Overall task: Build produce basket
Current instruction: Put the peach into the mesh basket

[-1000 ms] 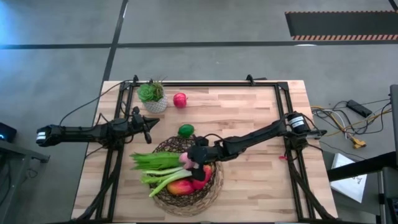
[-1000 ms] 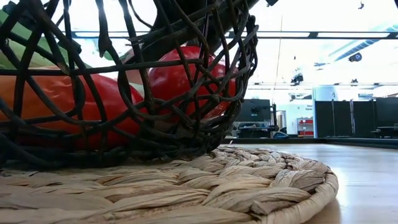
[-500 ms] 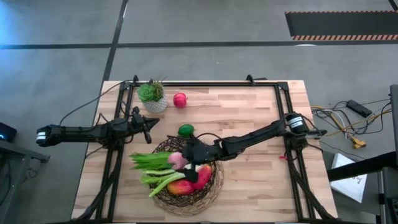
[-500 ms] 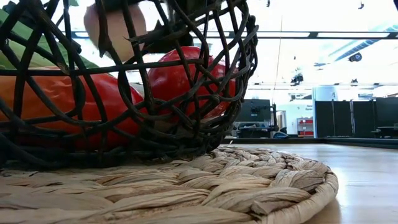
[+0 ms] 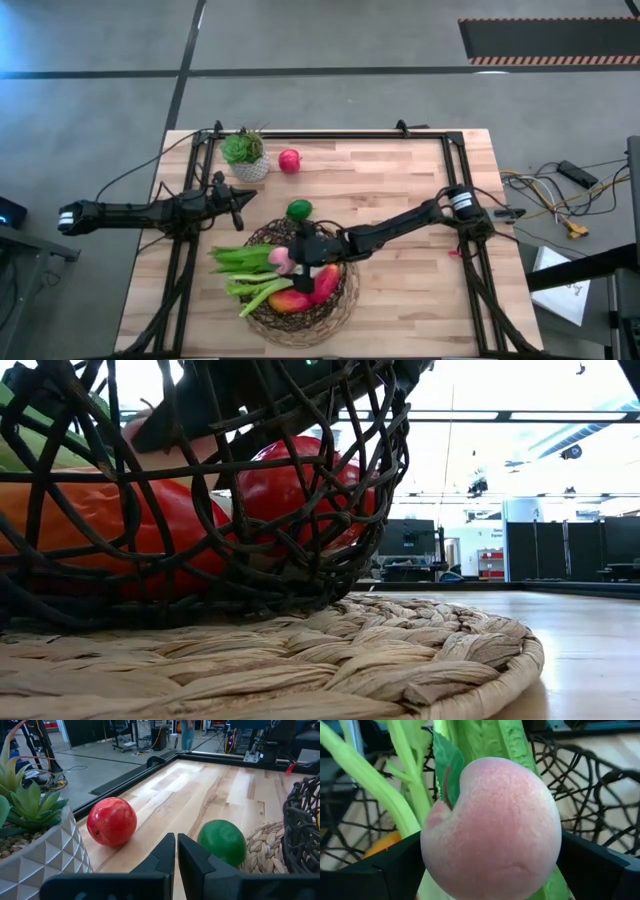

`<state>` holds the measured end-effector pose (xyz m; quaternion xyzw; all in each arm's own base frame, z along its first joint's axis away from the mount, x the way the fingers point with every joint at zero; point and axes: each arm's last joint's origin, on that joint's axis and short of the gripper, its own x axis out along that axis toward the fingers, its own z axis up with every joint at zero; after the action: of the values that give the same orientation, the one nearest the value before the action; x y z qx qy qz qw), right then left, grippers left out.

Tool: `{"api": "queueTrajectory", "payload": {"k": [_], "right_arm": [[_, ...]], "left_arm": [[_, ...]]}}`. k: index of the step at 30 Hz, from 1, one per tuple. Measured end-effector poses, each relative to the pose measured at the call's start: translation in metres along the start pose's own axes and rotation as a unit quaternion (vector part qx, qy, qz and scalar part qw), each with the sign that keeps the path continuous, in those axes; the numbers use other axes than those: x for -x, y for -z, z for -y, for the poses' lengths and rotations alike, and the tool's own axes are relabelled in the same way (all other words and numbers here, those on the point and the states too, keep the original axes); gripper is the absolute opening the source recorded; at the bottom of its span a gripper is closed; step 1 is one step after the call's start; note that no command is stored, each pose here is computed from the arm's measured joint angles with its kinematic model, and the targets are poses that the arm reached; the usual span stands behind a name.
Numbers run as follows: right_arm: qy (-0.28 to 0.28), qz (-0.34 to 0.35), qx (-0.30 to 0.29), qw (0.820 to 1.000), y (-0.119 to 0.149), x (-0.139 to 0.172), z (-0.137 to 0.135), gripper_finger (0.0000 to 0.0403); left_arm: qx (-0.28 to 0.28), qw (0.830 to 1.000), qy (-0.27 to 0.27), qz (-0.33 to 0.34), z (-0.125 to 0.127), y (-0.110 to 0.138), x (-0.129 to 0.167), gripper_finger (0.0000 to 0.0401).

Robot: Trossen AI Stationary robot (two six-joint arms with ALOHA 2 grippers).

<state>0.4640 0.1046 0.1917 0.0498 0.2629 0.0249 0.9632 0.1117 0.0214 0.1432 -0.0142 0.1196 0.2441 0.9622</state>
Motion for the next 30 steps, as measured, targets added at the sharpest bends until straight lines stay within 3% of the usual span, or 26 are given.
{"api": "queueTrajectory", "payload": {"k": [30], "right_arm": [[0.039,-0.094,0.01,0.995,-0.037,0.034,0.014,0.0382]], "left_arm": [[-0.002,1.0,0.0,-0.004,0.0,0.001,0.0,0.0004]]}}
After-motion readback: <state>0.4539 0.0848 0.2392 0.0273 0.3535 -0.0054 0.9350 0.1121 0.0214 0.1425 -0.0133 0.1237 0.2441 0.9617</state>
